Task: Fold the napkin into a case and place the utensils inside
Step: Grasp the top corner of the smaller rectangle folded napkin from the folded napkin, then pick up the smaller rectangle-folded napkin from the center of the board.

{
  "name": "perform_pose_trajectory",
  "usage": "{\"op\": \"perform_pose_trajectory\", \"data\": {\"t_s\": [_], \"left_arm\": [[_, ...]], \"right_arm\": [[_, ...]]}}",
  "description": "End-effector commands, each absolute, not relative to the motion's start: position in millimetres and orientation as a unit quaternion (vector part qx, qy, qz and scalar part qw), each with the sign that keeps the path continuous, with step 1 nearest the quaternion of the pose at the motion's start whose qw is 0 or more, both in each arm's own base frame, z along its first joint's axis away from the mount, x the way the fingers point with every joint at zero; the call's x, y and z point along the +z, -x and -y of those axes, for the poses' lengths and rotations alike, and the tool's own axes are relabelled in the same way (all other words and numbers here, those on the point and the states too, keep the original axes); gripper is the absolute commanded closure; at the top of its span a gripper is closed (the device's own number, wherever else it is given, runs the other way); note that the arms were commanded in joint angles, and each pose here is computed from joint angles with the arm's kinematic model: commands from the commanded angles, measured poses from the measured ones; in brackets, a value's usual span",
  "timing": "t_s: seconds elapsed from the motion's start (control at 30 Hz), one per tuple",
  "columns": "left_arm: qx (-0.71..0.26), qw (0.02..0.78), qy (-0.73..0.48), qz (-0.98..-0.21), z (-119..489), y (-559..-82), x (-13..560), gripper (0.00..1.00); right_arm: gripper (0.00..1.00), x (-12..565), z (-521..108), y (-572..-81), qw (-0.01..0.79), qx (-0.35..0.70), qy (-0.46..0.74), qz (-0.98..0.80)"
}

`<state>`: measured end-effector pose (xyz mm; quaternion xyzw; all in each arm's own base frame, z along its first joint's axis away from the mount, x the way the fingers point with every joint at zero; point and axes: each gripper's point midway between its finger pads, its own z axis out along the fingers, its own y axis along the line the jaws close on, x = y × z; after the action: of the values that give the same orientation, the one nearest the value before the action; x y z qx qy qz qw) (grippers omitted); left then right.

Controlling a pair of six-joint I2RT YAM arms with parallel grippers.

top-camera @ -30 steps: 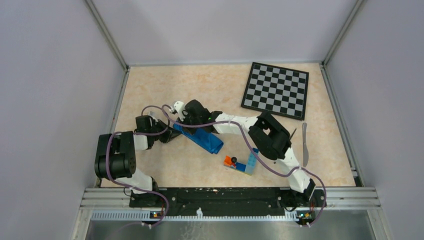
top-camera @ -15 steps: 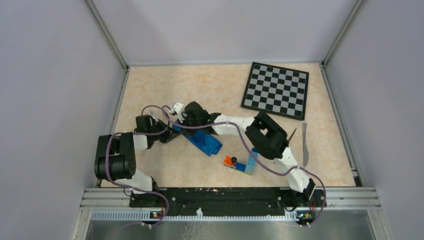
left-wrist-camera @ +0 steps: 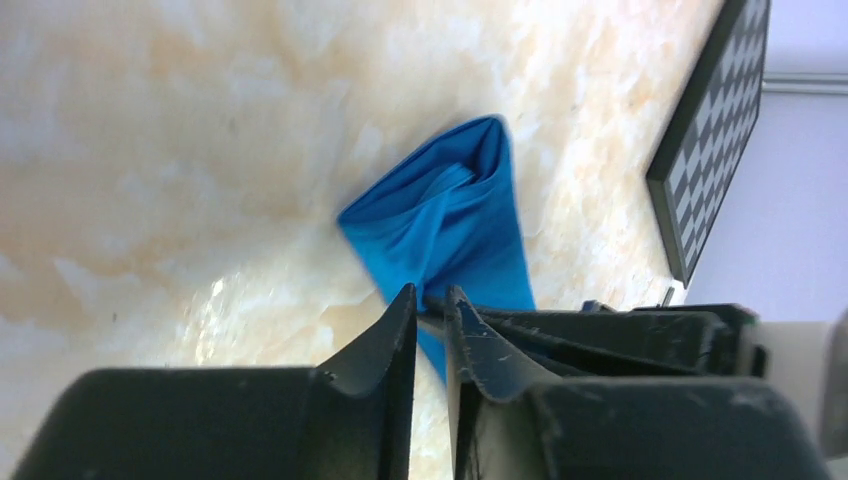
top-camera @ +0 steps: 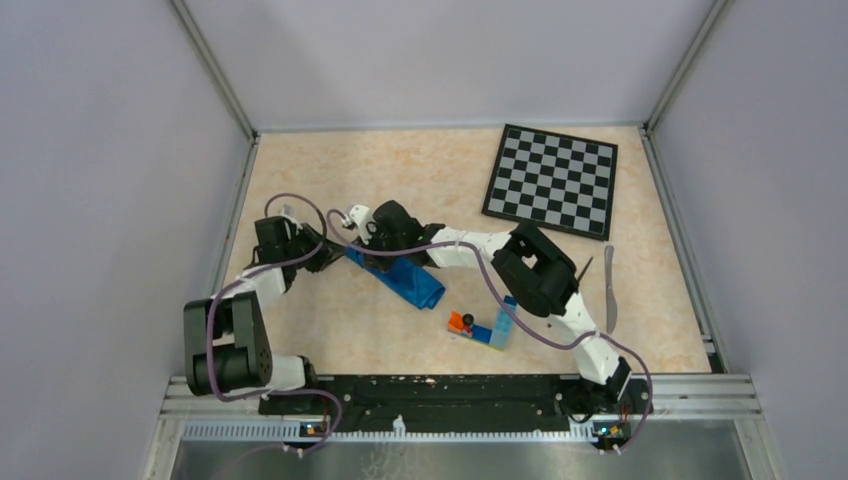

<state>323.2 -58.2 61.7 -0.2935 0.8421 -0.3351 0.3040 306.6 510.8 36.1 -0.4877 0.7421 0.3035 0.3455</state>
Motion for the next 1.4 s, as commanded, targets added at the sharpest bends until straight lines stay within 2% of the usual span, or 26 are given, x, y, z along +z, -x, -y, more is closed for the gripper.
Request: {"op": "perform_pose_trajectory", "data": {"t_s": [0.0, 0.1, 0.4, 0.6, 0.63, 0.7, 0.8, 0.9, 1.17, 1.37], "left_arm": [[-0.352, 0.326, 0.271, -0.835, 56.0, -349.6, 86.3, 0.84], [-0.369, 0.319, 0.275, -0.829, 60.8, -354.3, 82.9, 0.89], [-0.4, 0.297, 0.266, -0.826, 76.0, -360.0, 60.9, 0.92], [-0.373, 0.242, 0.3, -0.844, 77.8, -358.0, 9.5, 0.96], [-0.366, 0.232, 0.307, -0.847, 77.1, -355.2, 1.8, 0.97], [-0.349, 0.222, 0.317, -0.854, 73.1, -350.0, -9.2, 0.98], [-0.326, 0.22, 0.322, -0.861, 66.9, -348.7, -11.4, 1.0], [-0.319, 0.213, 0.322, -0.866, 65.2, -348.2, -11.0, 1.0], [-0.331, 0.204, 0.324, -0.863, 69.3, -348.8, -10.3, 1.0], [-0.335, 0.205, 0.321, -0.862, 70.5, -350.9, -6.9, 1.0]], "right_arm": [[1.0, 46.2, -512.9, -306.1, 0.352, 0.321, 0.492, -0.728], [1.0, 48.2, -513.7, -306.7, 0.354, 0.323, 0.491, -0.727], [1.0, 46.1, -515.3, -304.3, 0.349, 0.33, 0.494, -0.725], [1.0, 52.4, -511.8, -308.6, 0.351, 0.314, 0.492, -0.732], [0.97, 56.8, -508.6, -309.5, 0.352, 0.305, 0.492, -0.735], [0.83, 65.4, -498.5, -310.8, 0.361, 0.279, 0.492, -0.742], [0.51, 82.0, -480.4, -304.0, 0.39, 0.257, 0.5, -0.729], [0.41, 85.6, -467.8, -299.0, 0.4, 0.233, 0.51, -0.725], [0.38, 67.9, -466.1, -286.7, 0.396, 0.197, 0.534, -0.72], [0.48, 50.6, -469.1, -285.4, 0.384, 0.176, 0.534, -0.732]]}}
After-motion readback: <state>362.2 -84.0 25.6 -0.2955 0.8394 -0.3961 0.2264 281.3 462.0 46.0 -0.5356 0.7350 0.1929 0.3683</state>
